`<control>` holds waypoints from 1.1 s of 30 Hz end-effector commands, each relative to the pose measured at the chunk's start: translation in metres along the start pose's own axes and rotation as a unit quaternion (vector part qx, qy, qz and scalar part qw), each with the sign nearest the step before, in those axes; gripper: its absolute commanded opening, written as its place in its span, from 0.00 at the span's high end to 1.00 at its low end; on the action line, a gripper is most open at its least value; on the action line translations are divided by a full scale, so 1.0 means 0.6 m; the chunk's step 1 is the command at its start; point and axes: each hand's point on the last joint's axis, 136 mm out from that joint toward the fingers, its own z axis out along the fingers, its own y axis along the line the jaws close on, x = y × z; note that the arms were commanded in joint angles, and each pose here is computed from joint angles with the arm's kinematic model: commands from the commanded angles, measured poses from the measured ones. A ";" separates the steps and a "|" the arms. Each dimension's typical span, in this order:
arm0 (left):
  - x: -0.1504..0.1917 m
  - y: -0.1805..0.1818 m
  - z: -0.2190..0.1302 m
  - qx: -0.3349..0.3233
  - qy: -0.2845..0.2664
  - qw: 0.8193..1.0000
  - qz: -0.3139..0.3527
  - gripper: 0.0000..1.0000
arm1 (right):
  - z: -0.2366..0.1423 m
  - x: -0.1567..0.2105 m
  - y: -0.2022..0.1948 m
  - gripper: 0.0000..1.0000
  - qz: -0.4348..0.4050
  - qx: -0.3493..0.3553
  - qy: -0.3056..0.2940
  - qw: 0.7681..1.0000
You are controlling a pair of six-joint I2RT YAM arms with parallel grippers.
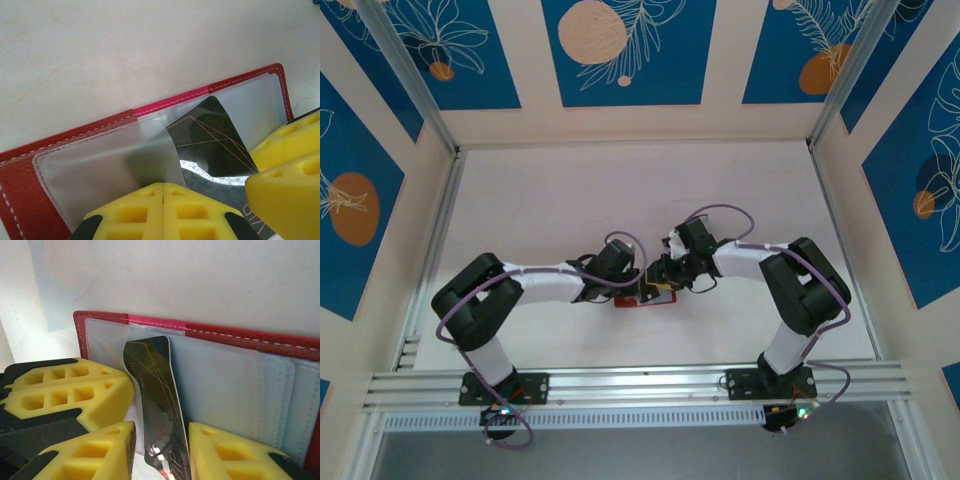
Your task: Put the credit cards into the card holder
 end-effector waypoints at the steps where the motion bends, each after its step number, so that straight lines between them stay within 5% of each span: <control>1: 0.103 0.100 0.025 -0.091 0.093 0.991 -0.014 1.00 | 0.001 0.008 0.021 0.71 -0.003 -0.044 0.021 0.999; 11: 0.097 0.090 0.019 -0.077 0.087 0.993 -0.013 1.00 | 0.012 0.010 0.022 0.82 -0.013 -0.039 0.033 0.999; 18: 0.084 0.069 0.010 -0.056 0.083 0.995 -0.005 1.00 | 0.018 0.011 0.019 0.99 -0.011 -0.037 0.037 0.999; 29: 0.038 0.012 -0.080 0.011 0.025 1.000 0.003 0.98 | 0.033 0.009 -0.001 1.00 0.002 -0.007 0.040 0.999; 33: 0.041 0.034 -0.092 -0.016 0.020 1.000 -0.002 0.98 | 0.039 0.010 -0.002 1.00 0.002 0.000 0.042 0.999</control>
